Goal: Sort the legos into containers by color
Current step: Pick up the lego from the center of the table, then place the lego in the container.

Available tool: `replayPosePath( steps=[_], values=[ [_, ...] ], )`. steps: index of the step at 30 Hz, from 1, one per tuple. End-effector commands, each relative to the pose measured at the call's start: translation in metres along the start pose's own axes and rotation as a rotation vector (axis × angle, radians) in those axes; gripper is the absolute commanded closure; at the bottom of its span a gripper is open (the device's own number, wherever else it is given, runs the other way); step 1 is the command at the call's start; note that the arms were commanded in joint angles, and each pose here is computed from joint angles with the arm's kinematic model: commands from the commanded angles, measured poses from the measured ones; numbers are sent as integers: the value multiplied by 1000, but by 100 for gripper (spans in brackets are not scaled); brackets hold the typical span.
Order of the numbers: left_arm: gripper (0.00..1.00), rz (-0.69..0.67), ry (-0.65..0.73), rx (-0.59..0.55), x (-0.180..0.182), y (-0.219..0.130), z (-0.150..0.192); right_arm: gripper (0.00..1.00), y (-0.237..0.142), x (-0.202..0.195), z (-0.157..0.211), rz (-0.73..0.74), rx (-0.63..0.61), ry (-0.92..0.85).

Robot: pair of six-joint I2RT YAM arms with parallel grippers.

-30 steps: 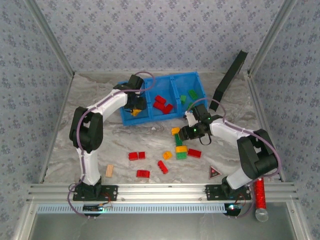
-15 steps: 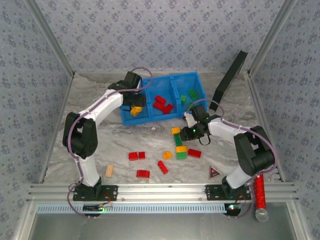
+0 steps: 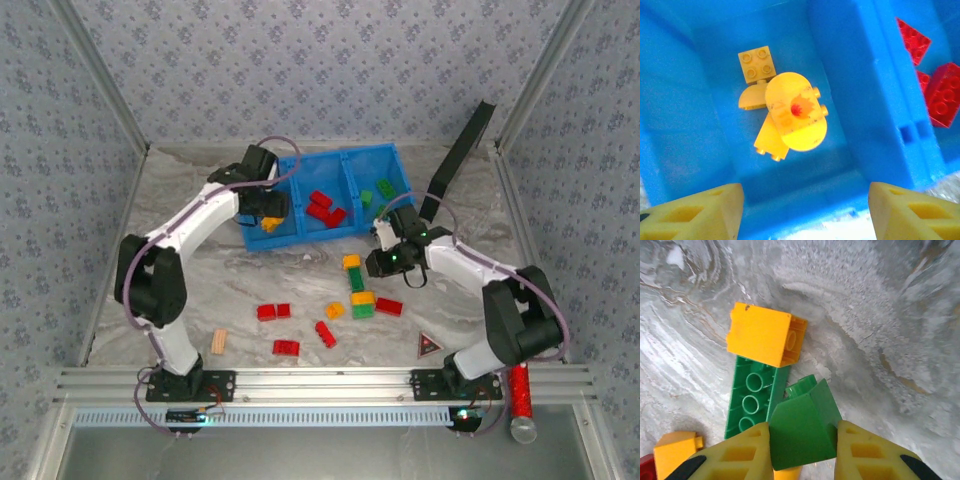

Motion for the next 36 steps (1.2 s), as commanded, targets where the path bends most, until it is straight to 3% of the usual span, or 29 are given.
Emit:
replayPosePath(
  steps=[1,8,15,25,36],
  values=[
    [32,23,44,6,-6,-31,12,75,-34,3,-16,38,-62,-26],
    [29,20,75,20,-19,-60,52,75,-80,-2,-68,108,-210,-57],
    [28,45,10,49,-47,-69,91,75,-99,-15,-137,172,-329,-70],
    [24,99,-70,13,-96,-65,102,76,-50,-39,-199,203,-347,-38],
    [20,76,-46,30,-143,-29,92,75,11,-66,-196,245,-245,18]
  ],
)
Point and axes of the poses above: each hand's point on the last joint's axis, 136 mm out from that joint toward the fingers, its own y axis out along the fingers, its own x axis along the line the jaws close on, z = x × y, the point moved 2 cm from there along -y, back along the fingers, and after that the axes turned 4 degrees about y, right-handed, at the moved point
